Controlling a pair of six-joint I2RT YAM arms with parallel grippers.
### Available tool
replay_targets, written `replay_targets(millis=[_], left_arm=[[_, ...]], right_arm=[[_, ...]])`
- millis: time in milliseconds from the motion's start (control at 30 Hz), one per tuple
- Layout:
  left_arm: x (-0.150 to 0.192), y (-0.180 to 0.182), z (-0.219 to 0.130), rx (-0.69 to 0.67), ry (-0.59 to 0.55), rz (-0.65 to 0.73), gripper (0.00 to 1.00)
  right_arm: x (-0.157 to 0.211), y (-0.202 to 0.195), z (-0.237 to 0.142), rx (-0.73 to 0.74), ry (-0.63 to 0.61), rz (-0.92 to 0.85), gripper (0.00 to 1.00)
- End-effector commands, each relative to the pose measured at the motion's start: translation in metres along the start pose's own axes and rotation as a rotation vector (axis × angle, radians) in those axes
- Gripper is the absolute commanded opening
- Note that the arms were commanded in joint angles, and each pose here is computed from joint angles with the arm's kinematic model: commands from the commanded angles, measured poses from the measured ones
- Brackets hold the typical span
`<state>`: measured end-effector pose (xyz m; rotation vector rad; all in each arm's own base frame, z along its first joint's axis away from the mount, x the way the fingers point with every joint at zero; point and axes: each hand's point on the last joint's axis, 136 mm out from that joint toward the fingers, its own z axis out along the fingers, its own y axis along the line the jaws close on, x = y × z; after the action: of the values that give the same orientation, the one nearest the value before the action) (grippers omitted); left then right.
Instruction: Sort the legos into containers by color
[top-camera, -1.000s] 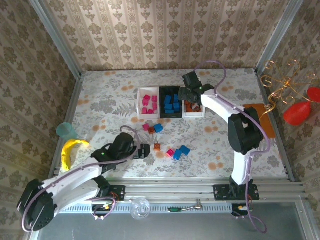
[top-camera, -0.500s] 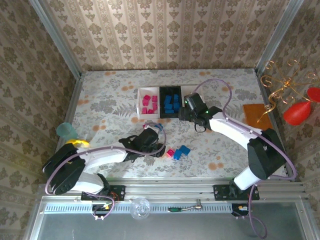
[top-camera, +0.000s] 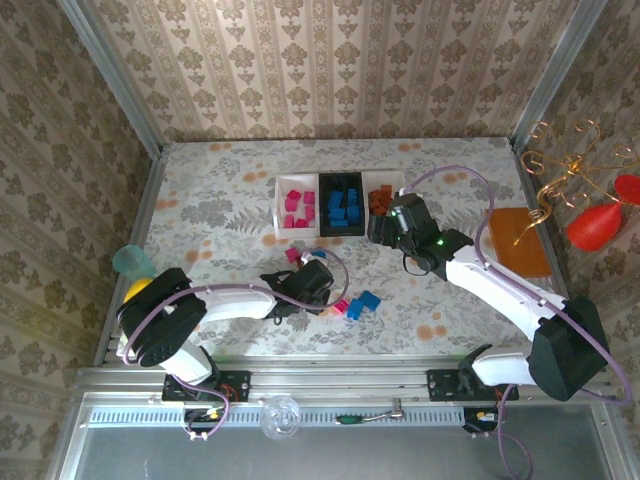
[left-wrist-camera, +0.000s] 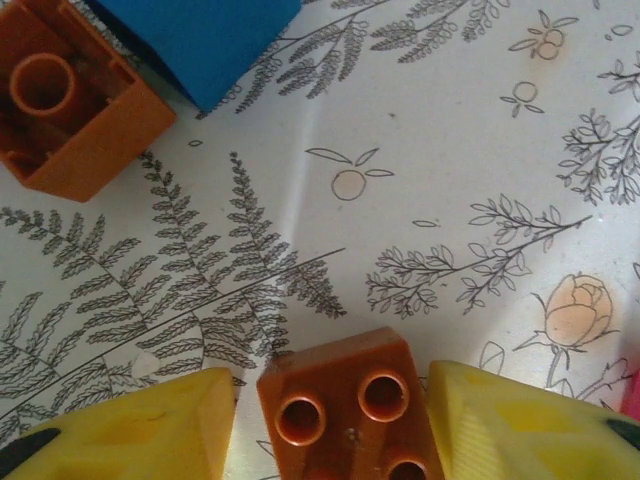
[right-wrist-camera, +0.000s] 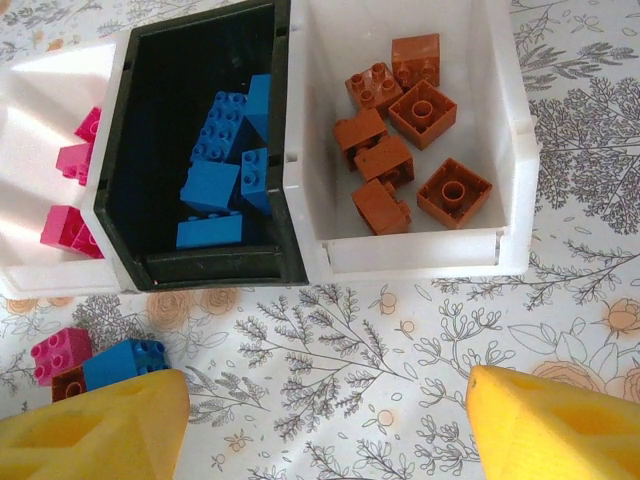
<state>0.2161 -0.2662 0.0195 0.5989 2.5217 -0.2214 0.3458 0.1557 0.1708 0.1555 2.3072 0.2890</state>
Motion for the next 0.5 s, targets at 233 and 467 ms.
replay_targets(millis=[233,467], left_arm=[[-0.004,-0.017,-0.002,0.095,-0.027,-0.025,0.35],[-0.071,-0.035,-0.040,0.251,-0.157,-0.070,0.34]], right_arm=[[0.013,-0.019,-0.006,0.044,-0.016,0.039,0.75],[0.033,-0.038,-0.015,0.066,-0.027,0.076,0.75]])
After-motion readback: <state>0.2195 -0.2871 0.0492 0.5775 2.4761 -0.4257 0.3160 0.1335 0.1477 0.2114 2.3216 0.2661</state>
